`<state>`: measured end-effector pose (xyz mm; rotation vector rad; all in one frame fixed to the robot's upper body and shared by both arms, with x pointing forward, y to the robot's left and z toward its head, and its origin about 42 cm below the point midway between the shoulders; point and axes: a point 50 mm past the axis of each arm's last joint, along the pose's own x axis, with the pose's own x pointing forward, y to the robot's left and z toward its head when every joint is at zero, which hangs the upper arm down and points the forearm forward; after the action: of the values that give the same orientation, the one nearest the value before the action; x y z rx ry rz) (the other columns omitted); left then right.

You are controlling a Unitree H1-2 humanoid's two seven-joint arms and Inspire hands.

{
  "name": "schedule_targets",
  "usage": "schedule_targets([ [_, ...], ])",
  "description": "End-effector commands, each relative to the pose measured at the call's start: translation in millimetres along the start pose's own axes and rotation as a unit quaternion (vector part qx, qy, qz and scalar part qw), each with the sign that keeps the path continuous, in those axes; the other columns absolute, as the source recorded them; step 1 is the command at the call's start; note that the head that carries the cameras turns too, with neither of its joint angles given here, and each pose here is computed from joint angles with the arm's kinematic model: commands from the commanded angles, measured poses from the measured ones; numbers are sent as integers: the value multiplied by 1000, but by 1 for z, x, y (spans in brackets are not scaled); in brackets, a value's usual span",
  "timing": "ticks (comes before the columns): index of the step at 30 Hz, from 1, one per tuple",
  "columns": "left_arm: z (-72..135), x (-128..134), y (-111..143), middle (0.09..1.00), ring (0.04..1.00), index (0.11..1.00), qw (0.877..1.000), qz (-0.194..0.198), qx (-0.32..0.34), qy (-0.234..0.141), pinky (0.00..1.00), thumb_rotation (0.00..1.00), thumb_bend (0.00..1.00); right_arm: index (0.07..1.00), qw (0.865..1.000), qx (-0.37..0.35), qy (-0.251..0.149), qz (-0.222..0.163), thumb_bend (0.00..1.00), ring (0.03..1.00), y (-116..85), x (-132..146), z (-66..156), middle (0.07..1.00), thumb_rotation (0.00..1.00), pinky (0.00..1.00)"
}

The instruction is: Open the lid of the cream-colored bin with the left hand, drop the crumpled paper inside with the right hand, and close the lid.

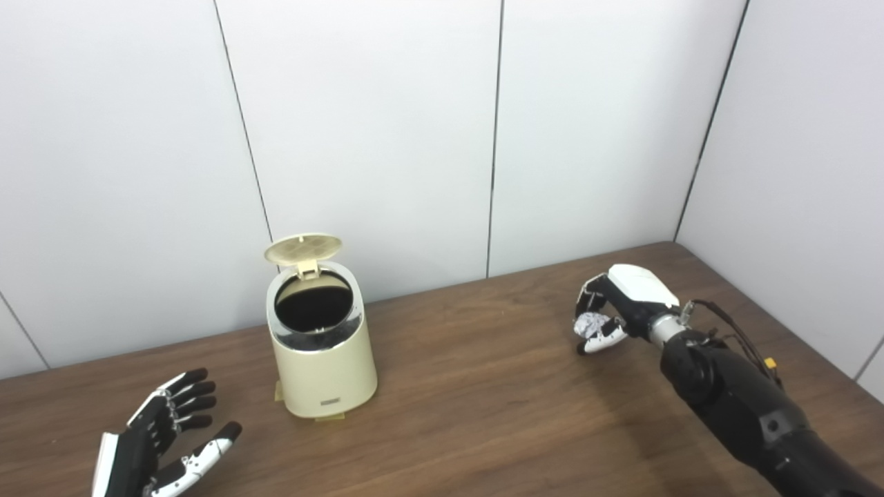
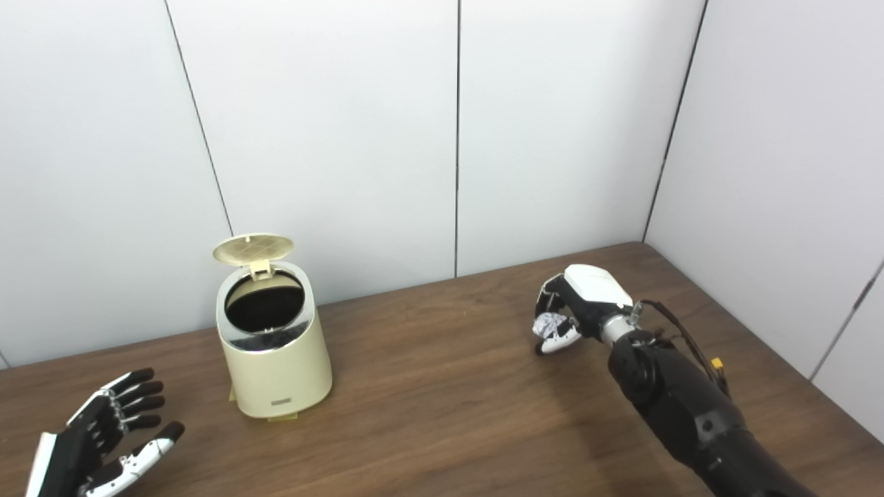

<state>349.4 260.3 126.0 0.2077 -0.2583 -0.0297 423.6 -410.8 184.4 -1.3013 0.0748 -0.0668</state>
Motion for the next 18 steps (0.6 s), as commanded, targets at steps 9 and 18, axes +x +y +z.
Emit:
schedule_targets([
  [9,-4,-7,-4,738,710,794,1000,-6,8,10,637,67,638,486,996,-23,-74,-54,530,666,-51,4,23,489,0,961],
  [18,-5,-4,-15,729,702,798,1000,-14,13,8,627,76,639,482,978,-107,-160,-75,531,712,-98,7,90,491,3,998],
])
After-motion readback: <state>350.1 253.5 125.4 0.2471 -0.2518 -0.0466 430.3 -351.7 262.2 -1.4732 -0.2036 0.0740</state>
